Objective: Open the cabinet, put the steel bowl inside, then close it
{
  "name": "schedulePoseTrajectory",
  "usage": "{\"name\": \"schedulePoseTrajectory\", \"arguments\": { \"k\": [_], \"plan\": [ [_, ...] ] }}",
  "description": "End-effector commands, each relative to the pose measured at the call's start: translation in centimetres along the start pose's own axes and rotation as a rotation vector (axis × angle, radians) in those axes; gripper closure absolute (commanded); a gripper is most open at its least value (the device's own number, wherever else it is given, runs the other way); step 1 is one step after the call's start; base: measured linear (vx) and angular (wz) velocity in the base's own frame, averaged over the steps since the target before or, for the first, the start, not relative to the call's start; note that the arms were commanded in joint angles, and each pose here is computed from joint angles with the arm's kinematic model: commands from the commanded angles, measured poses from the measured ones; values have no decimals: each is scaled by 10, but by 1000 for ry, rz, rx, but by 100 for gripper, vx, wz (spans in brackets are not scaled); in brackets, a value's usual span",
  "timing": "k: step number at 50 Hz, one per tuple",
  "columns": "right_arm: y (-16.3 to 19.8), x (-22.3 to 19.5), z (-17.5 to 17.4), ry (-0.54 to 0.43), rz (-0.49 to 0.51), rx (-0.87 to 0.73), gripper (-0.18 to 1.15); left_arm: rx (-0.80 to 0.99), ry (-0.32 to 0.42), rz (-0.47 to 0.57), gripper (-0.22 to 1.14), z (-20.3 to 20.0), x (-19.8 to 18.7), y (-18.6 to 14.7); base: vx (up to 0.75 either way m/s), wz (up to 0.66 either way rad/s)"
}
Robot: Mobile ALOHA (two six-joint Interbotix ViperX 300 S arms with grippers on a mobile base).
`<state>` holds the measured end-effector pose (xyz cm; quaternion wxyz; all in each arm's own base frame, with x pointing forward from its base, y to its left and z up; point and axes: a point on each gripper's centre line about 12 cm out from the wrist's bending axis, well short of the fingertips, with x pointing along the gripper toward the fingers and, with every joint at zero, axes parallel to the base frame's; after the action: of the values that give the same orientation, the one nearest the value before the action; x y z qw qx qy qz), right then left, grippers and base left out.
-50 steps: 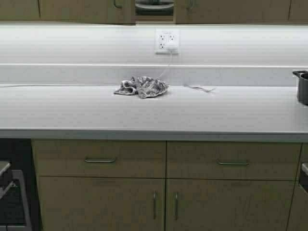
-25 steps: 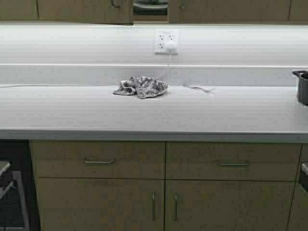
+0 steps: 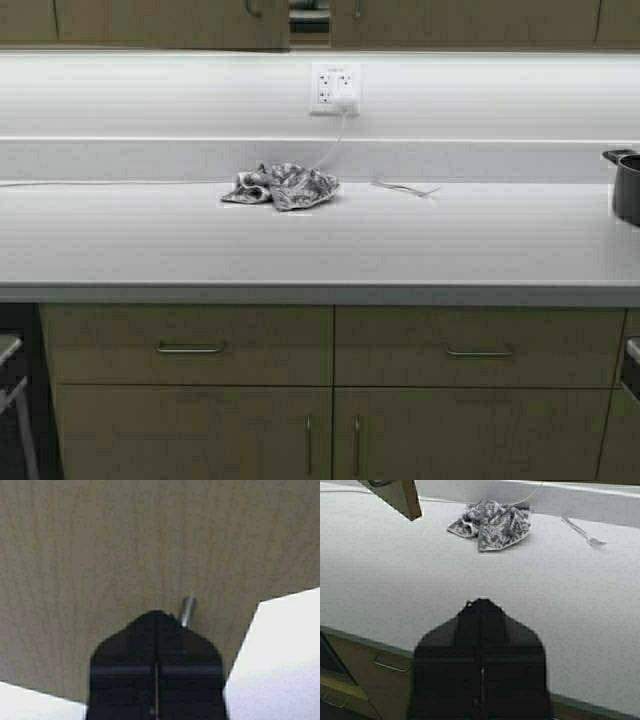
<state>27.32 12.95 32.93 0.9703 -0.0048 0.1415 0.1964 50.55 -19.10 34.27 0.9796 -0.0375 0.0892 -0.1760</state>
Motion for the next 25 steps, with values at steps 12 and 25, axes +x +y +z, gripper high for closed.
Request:
{"name": "schedulePoseTrajectory", "arguments": {
  "k": [12, 25],
  "plan": [
    [2, 1, 12, -29, 8, 5, 91, 3, -4, 11, 87, -14, -90, 0, 7, -3],
    [2, 7, 8, -11, 7, 6, 91, -6, 28, 25, 87, -48, -148, 5, 4, 2]
  ]
}}
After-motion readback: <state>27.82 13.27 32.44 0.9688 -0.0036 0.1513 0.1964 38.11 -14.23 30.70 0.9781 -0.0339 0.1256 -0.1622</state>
